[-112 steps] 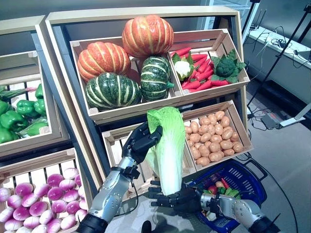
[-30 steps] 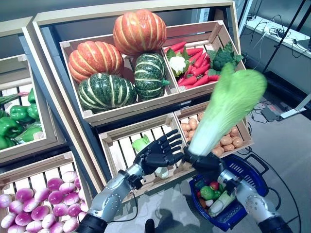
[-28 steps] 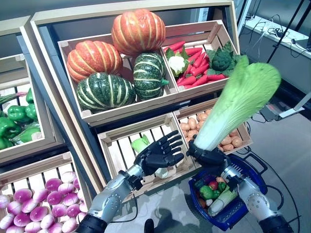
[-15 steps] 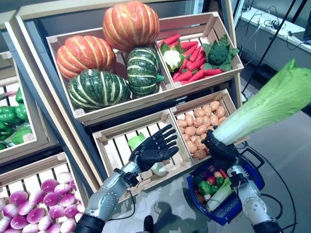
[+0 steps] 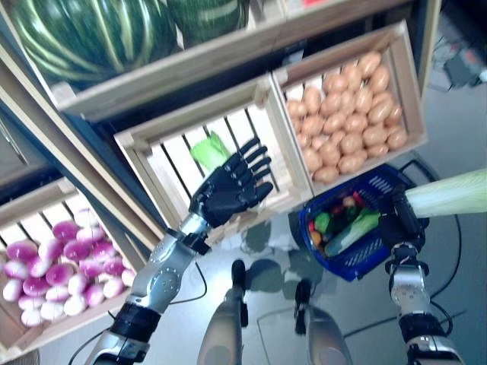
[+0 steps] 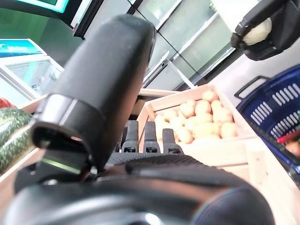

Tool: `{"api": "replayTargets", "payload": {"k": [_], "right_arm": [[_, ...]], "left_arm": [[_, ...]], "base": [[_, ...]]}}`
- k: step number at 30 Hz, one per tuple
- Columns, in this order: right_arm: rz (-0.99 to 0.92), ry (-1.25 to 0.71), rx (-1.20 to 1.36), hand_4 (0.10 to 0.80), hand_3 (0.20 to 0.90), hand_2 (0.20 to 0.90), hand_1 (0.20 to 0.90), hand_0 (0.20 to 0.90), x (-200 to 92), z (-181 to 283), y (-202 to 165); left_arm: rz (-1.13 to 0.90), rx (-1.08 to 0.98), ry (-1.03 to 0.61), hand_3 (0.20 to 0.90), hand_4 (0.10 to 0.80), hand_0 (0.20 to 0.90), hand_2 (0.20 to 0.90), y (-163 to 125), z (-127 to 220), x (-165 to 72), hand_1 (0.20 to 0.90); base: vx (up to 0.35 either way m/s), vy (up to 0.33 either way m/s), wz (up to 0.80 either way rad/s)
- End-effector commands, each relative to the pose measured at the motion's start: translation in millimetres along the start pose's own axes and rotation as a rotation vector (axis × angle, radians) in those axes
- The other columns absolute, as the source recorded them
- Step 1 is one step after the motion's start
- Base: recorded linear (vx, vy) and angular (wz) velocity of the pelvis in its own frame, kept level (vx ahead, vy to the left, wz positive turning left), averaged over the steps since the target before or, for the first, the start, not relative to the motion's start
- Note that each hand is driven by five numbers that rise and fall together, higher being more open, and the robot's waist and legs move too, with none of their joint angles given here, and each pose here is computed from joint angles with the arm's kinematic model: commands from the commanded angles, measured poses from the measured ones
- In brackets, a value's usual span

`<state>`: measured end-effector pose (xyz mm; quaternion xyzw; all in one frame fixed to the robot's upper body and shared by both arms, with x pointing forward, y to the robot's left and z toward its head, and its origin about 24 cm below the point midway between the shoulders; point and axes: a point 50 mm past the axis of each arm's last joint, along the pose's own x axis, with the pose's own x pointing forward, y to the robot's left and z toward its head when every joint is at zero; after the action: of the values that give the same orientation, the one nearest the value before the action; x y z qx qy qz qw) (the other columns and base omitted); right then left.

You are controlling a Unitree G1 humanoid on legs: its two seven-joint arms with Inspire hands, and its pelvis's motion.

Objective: Put vegetables into the basket

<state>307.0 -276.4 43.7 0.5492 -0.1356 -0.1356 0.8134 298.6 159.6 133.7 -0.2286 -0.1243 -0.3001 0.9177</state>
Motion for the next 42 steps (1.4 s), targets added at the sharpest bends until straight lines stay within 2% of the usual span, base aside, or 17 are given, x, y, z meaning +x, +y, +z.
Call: {"api": "replayTargets", "payload": {"k": [1,9,12,16,23,30,42], "right_arm": [[0.181,-0.222,0.023,0.4,0.3,0.3,0.3,0.3,24,44,47],[0.167,-0.149,0.017,0.4,0.3,0.3,0.3,0.3,43,31,58],[0.186,-0.049,-0.052,0.4,0.3,0.3,0.3,0.3,47,16,64],[0.131,0.139,-0.196,0.4,0.3,0.3,0.3,0.3,42,-10,53],[0.02,0.243,-0.341,0.4,0.3,0.3,0.3,0.3,46,-23,49],[0.032,0.438,-0.556,0.4,0.3,0.3,0.3,0.3,52,-43,58],[-0.144,0.586,-0.312,0.4,0.3,0.3,0.3,0.3,36,-78,41]], "left_arm": [[-0.207,0.007,-0.281,0.9,0.8,0.9,0.9,-36,41,20,0.9],[-0.281,0.046,-0.345,0.9,0.8,0.9,0.9,-52,55,43,0.9],[-0.309,0.062,-0.358,0.9,0.8,0.9,0.9,-56,60,47,0.9],[-0.327,0.075,-0.375,0.9,0.8,0.9,0.9,-59,64,46,0.9],[-0.389,0.099,-0.402,0.9,0.8,0.9,0.9,-66,72,49,0.9],[-0.405,0.116,-0.434,0.9,0.8,0.9,0.9,-76,80,56,0.9],[-0.376,0.123,-0.428,0.9,0.8,0.9,0.9,-81,76,58,0.9]], "base": [[-0.118,0.023,0.05],[-0.055,0.046,0.07],[-0.017,0.02,0.03],[0.098,0.007,0.04],[0.03,0.007,0.04],[-0.041,-0.002,0.03],[-0.003,-0.001,0.01]]}}
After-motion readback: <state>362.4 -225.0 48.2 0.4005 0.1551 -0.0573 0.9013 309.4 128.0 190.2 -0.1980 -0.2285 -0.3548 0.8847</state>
